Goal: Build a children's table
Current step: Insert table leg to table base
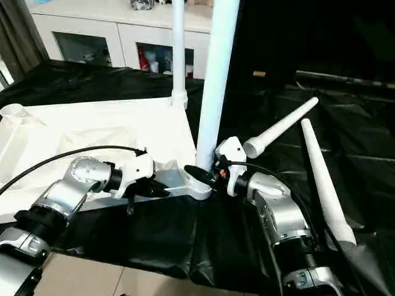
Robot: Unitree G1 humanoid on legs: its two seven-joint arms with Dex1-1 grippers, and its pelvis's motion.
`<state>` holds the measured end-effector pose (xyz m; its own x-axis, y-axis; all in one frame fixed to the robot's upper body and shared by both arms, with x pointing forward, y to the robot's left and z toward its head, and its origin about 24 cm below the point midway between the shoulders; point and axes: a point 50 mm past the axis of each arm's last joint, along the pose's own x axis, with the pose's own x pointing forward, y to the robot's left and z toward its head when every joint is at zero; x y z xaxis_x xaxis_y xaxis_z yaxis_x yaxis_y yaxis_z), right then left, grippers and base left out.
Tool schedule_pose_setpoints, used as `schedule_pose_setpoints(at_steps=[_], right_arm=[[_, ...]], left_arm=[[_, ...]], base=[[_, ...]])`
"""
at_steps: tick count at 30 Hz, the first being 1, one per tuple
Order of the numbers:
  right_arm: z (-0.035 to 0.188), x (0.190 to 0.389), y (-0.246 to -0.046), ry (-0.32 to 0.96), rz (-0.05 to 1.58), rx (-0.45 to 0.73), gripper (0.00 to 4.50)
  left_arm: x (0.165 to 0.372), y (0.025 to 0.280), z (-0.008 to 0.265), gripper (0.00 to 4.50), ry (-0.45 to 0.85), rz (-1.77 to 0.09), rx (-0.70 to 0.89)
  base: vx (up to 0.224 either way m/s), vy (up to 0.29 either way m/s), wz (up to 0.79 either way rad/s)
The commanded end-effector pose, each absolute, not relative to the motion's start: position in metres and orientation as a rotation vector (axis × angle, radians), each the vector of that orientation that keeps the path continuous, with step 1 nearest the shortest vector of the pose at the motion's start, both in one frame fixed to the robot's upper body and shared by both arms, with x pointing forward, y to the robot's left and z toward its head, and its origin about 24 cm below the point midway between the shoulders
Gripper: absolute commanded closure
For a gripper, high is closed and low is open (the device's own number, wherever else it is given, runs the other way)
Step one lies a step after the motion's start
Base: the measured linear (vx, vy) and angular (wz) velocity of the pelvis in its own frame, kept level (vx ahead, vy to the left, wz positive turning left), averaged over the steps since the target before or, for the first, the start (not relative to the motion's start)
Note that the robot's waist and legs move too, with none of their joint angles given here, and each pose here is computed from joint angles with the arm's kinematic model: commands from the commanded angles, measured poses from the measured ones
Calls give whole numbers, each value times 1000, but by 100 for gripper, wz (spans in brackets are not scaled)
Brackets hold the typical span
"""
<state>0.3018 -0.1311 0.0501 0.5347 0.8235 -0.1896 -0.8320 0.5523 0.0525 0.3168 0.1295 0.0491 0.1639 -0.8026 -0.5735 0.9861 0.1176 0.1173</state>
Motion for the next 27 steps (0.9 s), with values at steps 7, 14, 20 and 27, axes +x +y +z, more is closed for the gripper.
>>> schedule_pose_setpoints(at_steps=[7, 14, 20, 27], right_arm=[[-1, 265, -134, 472, 1164, -15, 260], [-7, 271, -139, 473, 1067, -54, 260], [-14, 293, -142, 469, 770, -72, 260], [-8, 330, -122, 466, 392, 19, 260]], left_arm=[[293, 117, 65, 450, 338, -1678, 550], [309, 119, 67, 450, 318, -1519, 576], [329, 115, 69, 450, 334, -1320, 505], [348, 108, 69, 450, 413, -1122, 458]], base=[[0, 0, 0], [0, 0, 0], [-21, 3, -2], [-66, 41, -16]])
